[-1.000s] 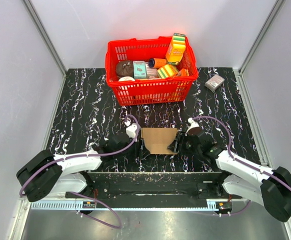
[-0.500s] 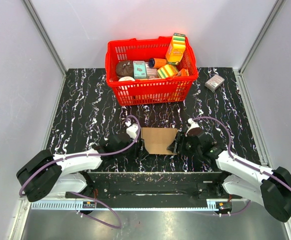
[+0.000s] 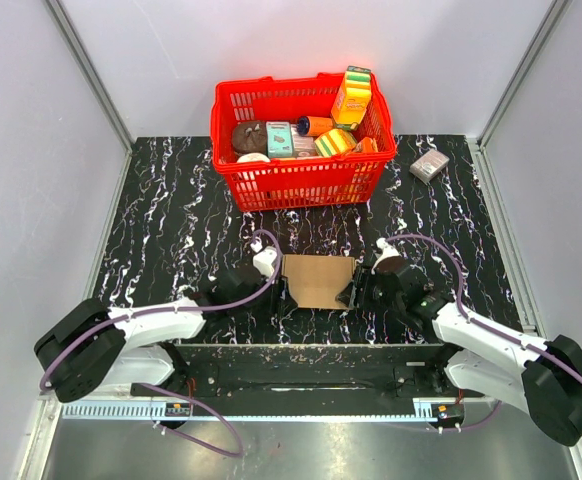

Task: Fold the paper box

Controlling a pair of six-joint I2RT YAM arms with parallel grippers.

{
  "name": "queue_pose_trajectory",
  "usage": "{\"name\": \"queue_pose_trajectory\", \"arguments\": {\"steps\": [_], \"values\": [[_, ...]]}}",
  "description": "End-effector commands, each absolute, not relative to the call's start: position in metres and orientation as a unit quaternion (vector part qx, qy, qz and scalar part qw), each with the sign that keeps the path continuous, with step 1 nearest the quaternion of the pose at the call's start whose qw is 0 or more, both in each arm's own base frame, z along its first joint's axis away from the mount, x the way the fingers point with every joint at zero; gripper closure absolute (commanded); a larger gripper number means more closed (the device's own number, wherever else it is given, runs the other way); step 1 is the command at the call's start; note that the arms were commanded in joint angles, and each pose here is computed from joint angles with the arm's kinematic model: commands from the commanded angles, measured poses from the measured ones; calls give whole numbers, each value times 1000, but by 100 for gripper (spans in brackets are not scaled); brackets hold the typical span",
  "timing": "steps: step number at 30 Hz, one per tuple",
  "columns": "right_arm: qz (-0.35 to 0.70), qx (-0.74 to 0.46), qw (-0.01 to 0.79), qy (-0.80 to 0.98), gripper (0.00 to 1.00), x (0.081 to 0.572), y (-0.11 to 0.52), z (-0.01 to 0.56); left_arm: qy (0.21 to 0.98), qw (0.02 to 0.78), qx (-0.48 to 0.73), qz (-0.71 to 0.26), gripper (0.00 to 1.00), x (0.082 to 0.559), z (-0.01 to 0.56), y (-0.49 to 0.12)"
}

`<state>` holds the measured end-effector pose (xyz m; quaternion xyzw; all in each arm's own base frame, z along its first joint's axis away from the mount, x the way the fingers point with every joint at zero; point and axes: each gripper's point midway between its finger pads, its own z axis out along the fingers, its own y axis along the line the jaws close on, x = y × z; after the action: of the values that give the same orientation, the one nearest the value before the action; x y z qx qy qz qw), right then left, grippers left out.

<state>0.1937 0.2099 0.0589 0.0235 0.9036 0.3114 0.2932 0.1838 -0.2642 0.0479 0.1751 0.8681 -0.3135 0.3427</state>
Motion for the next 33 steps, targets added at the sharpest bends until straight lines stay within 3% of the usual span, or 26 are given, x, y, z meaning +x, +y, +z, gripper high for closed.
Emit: {"name": "queue_pose_trajectory", "arguments": {"steps": [1, 33], "values": [[315, 16, 307, 898, 40, 196, 212, 63, 849, 367, 177, -335, 41, 193, 63, -278], [297, -3, 336, 894, 43, 210, 212, 63, 847, 392, 183, -309, 43, 205, 56, -274]]}}
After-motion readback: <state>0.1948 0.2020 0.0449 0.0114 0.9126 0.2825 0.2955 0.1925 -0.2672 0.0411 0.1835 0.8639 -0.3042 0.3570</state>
